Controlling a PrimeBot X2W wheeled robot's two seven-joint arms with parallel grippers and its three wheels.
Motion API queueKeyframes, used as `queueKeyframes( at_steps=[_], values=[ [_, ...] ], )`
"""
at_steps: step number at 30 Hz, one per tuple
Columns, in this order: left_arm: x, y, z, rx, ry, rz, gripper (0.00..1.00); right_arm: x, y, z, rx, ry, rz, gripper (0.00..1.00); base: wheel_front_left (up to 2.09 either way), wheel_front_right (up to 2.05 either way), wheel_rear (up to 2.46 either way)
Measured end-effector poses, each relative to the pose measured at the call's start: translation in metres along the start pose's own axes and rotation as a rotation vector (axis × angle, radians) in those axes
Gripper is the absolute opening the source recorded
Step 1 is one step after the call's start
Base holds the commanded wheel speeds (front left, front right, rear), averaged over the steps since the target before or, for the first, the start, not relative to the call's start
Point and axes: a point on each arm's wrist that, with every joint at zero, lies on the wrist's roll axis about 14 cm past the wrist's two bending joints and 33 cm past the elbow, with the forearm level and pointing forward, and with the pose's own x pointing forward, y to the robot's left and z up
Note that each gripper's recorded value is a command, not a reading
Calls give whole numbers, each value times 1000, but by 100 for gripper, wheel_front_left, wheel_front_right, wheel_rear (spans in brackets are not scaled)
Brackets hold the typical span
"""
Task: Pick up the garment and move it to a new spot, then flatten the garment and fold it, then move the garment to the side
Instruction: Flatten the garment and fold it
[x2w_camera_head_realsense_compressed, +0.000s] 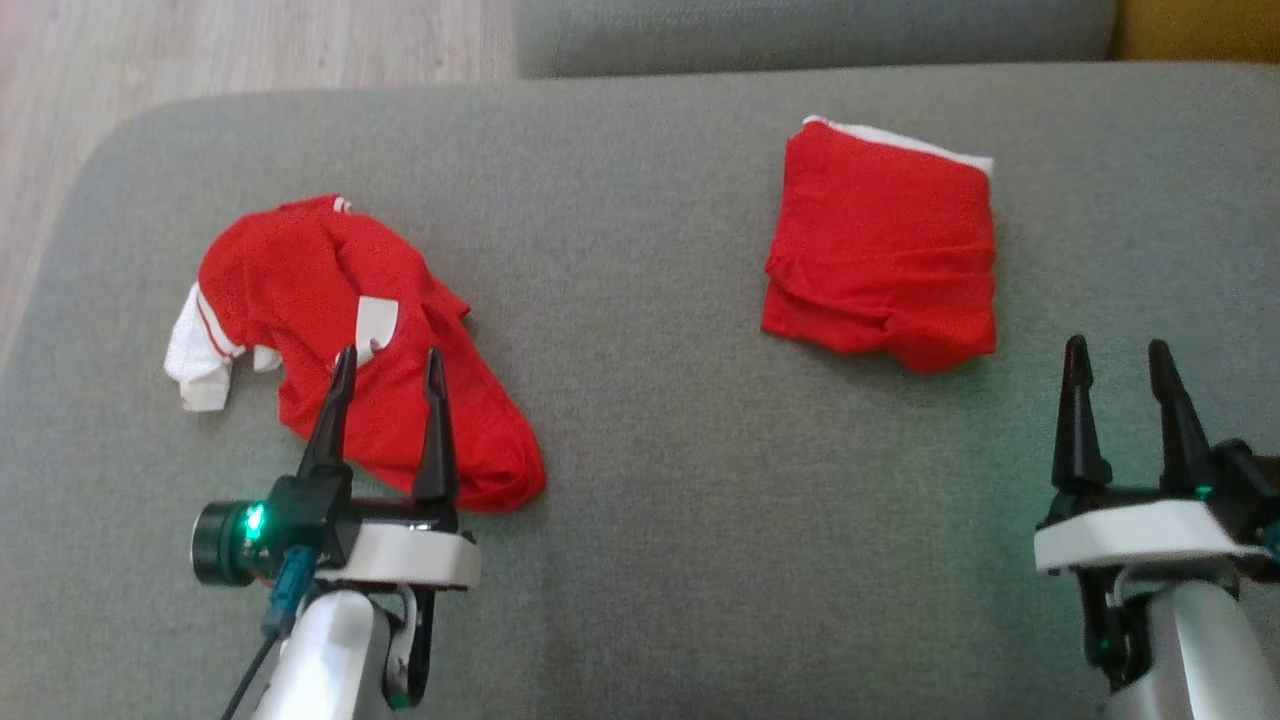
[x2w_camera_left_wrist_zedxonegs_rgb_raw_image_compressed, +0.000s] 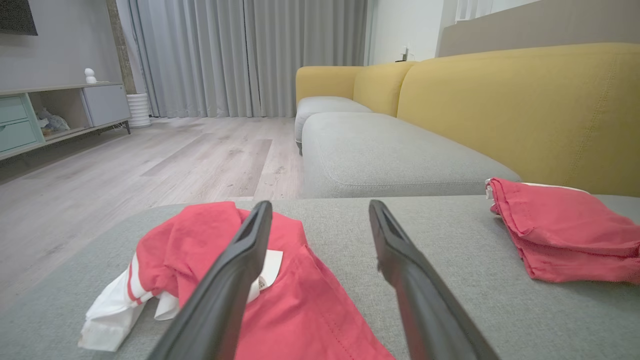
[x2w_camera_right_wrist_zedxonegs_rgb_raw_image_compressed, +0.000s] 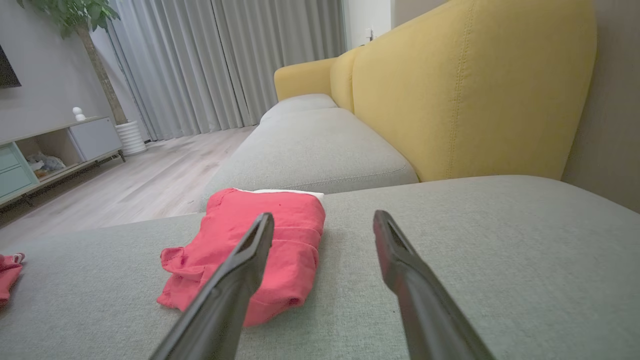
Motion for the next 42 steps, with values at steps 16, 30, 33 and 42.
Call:
queueKeyframes(
  at_steps=[16, 30, 33, 42],
  values=[
    [36, 26, -24, 15, 41, 34, 100, 141, 42, -43, -104, 157, 88, 0, 0, 0, 0],
    [30, 46, -27, 14, 56, 104, 100, 168, 62, -97, -165, 301, 137, 0, 0, 0, 0],
    [30, 45, -22, 14, 45, 105, 100, 173, 80, -83, -171, 250, 184, 0, 0, 0, 0],
    [30, 42, -20, 13, 40, 100, 100, 160, 116, -110, -229, 379, 318, 0, 0, 0, 0]
  ],
)
